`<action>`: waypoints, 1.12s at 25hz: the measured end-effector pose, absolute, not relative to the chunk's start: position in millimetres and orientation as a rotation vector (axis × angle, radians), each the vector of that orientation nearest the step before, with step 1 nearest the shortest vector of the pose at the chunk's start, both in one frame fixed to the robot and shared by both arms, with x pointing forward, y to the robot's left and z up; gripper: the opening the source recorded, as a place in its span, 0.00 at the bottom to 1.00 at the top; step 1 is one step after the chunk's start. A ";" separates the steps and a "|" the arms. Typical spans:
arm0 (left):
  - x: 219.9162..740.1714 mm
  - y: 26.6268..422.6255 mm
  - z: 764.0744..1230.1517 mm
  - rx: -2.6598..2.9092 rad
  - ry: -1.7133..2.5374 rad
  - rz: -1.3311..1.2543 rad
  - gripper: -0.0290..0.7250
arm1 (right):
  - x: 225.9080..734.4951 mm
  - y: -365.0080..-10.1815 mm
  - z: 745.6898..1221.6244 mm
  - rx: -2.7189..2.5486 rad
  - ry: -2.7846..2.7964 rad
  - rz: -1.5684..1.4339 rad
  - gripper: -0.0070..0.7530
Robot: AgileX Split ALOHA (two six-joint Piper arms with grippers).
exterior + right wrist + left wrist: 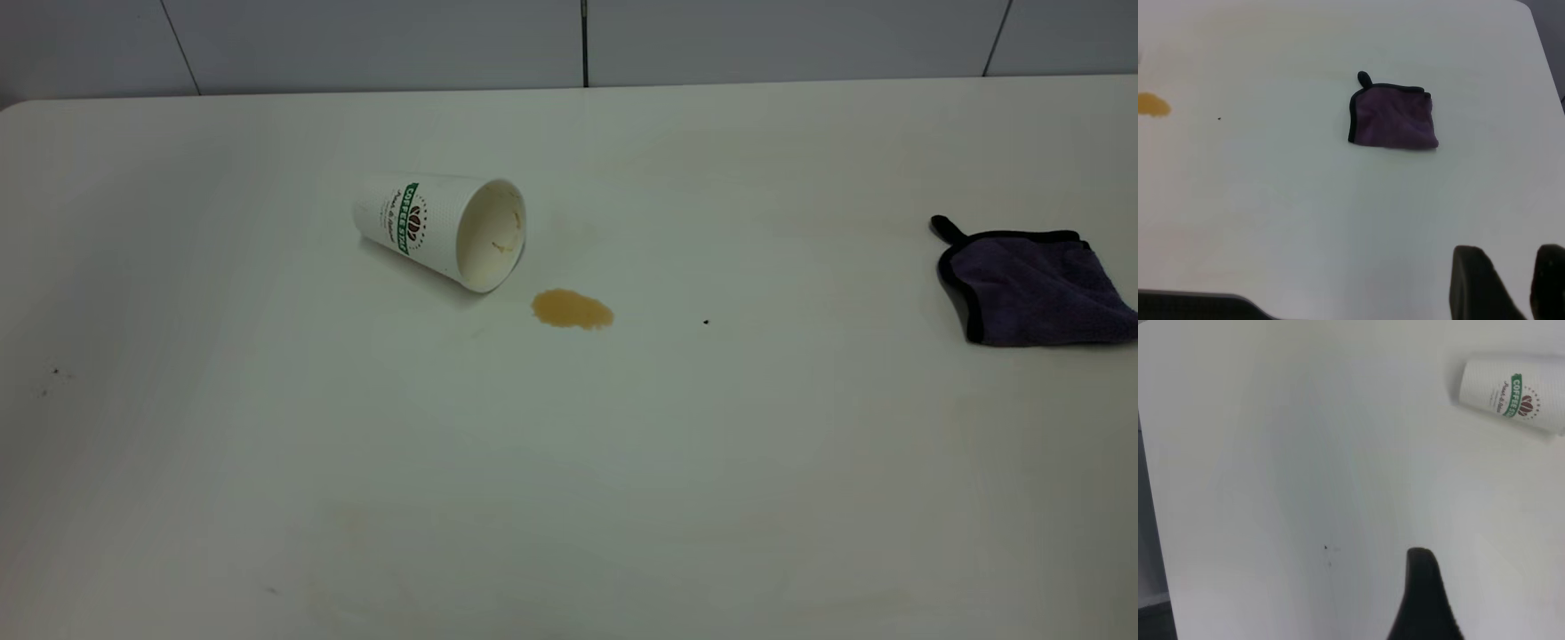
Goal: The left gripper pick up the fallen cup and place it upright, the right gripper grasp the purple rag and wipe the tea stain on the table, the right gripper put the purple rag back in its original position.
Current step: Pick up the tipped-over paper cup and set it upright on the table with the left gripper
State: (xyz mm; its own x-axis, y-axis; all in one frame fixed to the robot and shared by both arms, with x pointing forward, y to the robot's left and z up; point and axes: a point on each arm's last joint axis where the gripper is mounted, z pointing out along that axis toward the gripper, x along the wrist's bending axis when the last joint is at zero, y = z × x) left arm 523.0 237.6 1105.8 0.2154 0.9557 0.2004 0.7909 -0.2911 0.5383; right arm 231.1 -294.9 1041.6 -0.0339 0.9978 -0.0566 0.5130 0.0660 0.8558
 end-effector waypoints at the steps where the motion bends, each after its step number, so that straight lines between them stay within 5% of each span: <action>1: 535.5 226.4 1100.2 2.214 1.626 0.756 0.81 | 231.1 -294.9 1041.6 1.533 1.638 0.868 0.32; 14: 618.6 71.5 956.9 2.607 1.518 1.000 0.81 | 231.1 -294.9 1041.6 1.534 1.637 0.869 0.32; 28: 652.1 24.5 842.7 2.753 1.447 1.039 0.81 | 231.1 -294.9 1041.6 1.533 1.638 0.868 0.32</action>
State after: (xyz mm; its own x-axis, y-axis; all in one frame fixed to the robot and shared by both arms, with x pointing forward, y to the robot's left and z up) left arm 652.1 24.5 842.7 0.4123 0.6942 0.5900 0.7811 -0.6027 0.1633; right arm 231.1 -294.9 1041.6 -0.0339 0.9978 -0.0567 0.5130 0.0661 0.8558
